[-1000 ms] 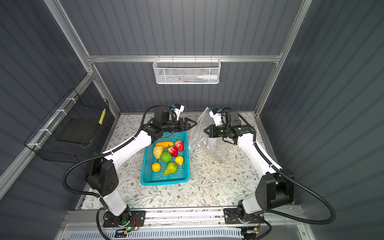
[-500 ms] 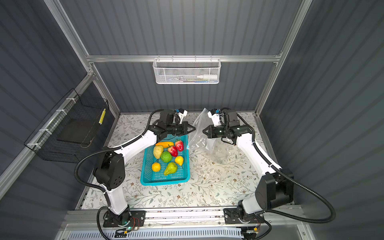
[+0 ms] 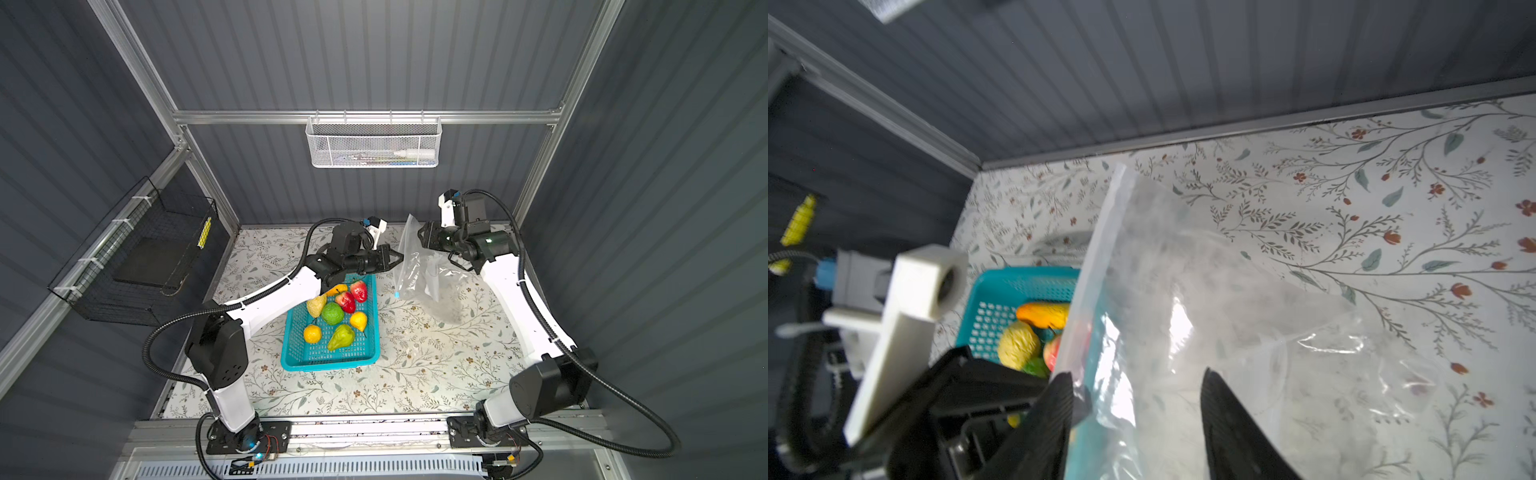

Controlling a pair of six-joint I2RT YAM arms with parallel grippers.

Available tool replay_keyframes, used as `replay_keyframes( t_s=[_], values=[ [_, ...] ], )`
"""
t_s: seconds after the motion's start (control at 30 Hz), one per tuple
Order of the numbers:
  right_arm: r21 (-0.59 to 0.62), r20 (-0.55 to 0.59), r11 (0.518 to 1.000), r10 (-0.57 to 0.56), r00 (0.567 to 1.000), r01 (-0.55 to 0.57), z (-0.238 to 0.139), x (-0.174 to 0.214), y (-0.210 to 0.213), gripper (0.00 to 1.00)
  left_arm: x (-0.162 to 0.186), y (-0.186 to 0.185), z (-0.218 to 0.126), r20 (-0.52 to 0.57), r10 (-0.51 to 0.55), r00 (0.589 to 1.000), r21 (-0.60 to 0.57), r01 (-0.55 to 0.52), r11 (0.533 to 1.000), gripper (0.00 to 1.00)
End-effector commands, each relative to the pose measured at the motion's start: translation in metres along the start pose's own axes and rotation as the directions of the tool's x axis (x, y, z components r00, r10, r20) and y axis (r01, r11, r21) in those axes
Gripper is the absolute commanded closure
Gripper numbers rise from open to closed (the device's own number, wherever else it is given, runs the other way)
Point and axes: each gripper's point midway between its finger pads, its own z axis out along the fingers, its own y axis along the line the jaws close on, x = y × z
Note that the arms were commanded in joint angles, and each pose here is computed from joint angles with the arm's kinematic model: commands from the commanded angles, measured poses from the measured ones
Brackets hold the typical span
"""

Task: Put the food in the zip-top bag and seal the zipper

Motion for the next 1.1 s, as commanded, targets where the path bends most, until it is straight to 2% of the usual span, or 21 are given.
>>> replay_keyframes(
  t_s=[0.0, 0.2, 0.4, 0.5, 0.57, 0.63, 0.73, 0.87, 1.07],
  values=[
    [0.036, 0.008, 0.999, 0.029, 1.0, -0.029, -0.016, 0.001, 0.009, 0.4, -0.023, -0.025, -0.013, 0.114, 0.011, 0.993, 0.026, -0.014, 1.0, 1.0],
    [0.074, -0.048, 0.997, -0.006, 0.999, 0.01, -0.011, 0.014, 0.023, 0.34, -0.025, -0.038, -0.015, 0.138, 0.017, 0.99, 0.054, -0.025, 0.998, 1.0],
    [0.175, -0.13, 0.983, -0.034, 0.991, 0.056, 0.008, 0.029, 0.012, 0.36, -0.023, -0.041, -0.016, 0.143, 0.015, 0.99, 0.056, -0.024, 0.998, 1.0],
    [0.227, -0.141, 0.971, -0.04, 0.989, 0.072, 0.011, 0.031, 0.001, 0.49, -0.023, -0.039, -0.017, 0.144, 0.015, 0.989, 0.048, -0.022, 0.999, 1.0],
    [0.256, -0.131, 0.962, -0.058, 0.99, 0.091, 0.008, 0.029, -0.004, 0.62, -0.022, -0.037, -0.016, 0.142, 0.015, 0.99, 0.04, -0.021, 0.999, 1.0],
    [0.29, -0.118, 0.951, -0.076, 0.99, 0.107, 0.003, 0.024, -0.009, 0.83, -0.02, -0.034, -0.013, 0.133, 0.012, 0.991, 0.033, -0.016, 0.999, 1.0],
    [0.338, -0.102, 0.931, -0.112, 0.989, 0.14, -0.01, 0.015, -0.015, 1.0, -0.014, -0.027, -0.004, 0.098, 0.008, 0.995, 0.016, -0.009, 1.0, 1.0],
    [0.376, -0.075, 0.91, -0.16, 0.984, 0.176, -0.029, 0.003, -0.018, 1.0, 0.003, -0.008, 0.015, 0.031, -0.025, 0.999, -0.004, 0.025, 1.0, 1.0],
    [0.343, -0.073, 0.915, -0.199, 0.977, 0.212, -0.041, 0.0, -0.007, 1.0, 0.024, 0.011, 0.028, -0.007, -0.08, 0.997, -0.006, 0.08, 0.997, 1.0]
  ],
)
